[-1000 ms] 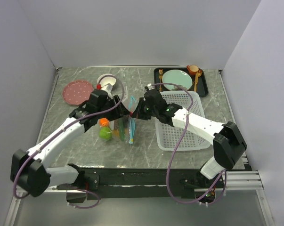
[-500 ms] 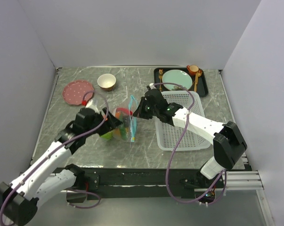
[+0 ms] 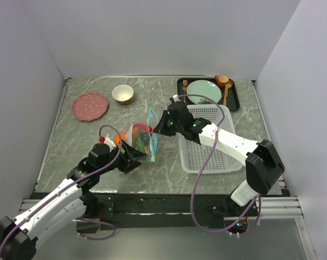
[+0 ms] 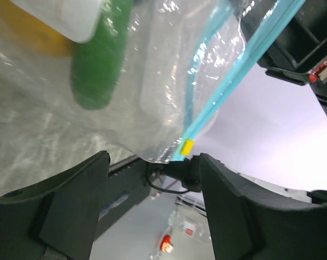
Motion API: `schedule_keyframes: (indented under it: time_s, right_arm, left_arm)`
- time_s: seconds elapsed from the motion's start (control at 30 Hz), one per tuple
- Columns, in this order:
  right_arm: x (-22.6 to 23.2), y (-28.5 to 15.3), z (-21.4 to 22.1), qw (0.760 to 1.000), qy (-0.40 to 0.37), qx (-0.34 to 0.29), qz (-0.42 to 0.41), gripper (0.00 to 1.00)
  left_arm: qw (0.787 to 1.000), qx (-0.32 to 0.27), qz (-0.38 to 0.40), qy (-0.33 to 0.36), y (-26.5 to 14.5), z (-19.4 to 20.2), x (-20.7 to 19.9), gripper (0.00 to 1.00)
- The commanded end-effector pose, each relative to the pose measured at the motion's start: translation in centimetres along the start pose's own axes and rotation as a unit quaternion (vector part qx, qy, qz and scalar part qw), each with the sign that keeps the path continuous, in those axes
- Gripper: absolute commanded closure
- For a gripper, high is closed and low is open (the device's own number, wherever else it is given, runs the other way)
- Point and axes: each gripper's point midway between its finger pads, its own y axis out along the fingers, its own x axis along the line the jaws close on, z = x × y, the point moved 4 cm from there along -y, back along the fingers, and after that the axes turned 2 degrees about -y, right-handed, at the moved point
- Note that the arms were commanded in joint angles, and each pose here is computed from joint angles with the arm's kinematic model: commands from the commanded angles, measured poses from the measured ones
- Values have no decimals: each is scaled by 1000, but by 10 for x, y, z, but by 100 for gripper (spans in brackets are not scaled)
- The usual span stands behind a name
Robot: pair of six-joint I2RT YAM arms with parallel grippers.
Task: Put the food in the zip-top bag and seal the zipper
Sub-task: Zip the zipper food storage bag at the center of the board.
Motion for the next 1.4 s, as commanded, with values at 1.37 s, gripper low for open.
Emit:
schedule_keyframes:
  time_s: [1.37]
  right_arm:
    - [20,-21,-22,998,17,-28,-47,94]
  left_arm:
    - [992,-28,68,-103,37,4,-11,54]
